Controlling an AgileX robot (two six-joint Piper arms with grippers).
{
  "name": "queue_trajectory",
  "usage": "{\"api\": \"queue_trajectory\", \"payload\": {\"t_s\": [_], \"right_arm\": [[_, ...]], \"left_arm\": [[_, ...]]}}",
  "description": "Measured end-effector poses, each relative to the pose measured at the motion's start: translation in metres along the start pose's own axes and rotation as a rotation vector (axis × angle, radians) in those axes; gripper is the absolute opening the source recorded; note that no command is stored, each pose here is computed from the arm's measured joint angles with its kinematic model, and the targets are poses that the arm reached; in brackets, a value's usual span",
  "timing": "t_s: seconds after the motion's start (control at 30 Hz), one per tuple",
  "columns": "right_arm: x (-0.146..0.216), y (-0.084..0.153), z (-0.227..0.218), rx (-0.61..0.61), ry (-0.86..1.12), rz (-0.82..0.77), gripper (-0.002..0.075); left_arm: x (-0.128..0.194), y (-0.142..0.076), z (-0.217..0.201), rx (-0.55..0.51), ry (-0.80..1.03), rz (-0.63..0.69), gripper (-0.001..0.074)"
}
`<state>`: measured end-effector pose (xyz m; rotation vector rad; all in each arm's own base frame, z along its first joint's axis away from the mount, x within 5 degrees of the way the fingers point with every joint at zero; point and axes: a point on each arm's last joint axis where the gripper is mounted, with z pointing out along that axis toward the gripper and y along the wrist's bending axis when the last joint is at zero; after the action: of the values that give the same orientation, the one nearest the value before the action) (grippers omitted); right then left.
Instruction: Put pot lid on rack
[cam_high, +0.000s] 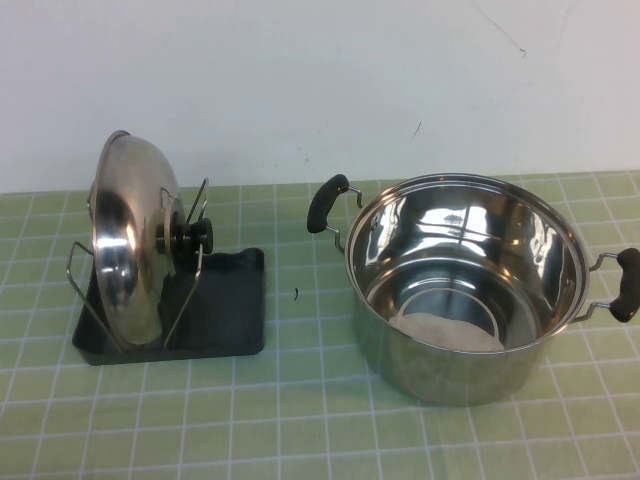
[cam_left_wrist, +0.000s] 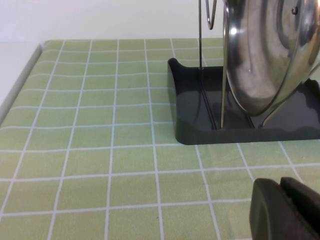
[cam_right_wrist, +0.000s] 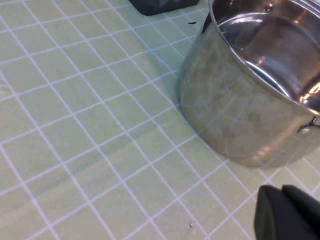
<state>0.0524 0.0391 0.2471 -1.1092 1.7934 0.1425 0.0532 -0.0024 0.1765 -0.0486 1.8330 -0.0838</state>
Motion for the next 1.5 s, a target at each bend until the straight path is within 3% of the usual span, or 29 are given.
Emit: {"api": "queue_trajectory", "payload": {"t_s": [0.13,0.27,0.43,0.7,0.9,1.5], "right_arm": [[0.007,0.001,0.002,0.028,0.003,-0.002,-0.0001],[0.019,0.003,0.007,0.107,-0.059,0.096,-0.0001],[0.040,0.004,0.012,0.298,-0.124,0.223,-0.0001],[0.079,0.006,0.020,0.558,-0.004,0.325,-0.0001],[0.086,0.003,0.016,0.692,0.051,0.378,-0.0001],[0.089,0.002,0.014,0.744,0.084,0.403,-0.0001]], "left_arm": [[0.000,0.000,0.000,0.000,0.000,0.000,-0.0001],[0.000,0.000,0.000,0.000,0.000,0.002,-0.0001],[0.000,0.000,0.000,0.000,0.000,0.002,-0.0001],[0.000,0.000,0.000,0.000,0.000,0.002,-0.0001],[0.000,0.000,0.000,0.000,0.000,0.002,-0.0001],[0.000,0.000,0.000,0.000,0.000,0.007,-0.0001]]}}
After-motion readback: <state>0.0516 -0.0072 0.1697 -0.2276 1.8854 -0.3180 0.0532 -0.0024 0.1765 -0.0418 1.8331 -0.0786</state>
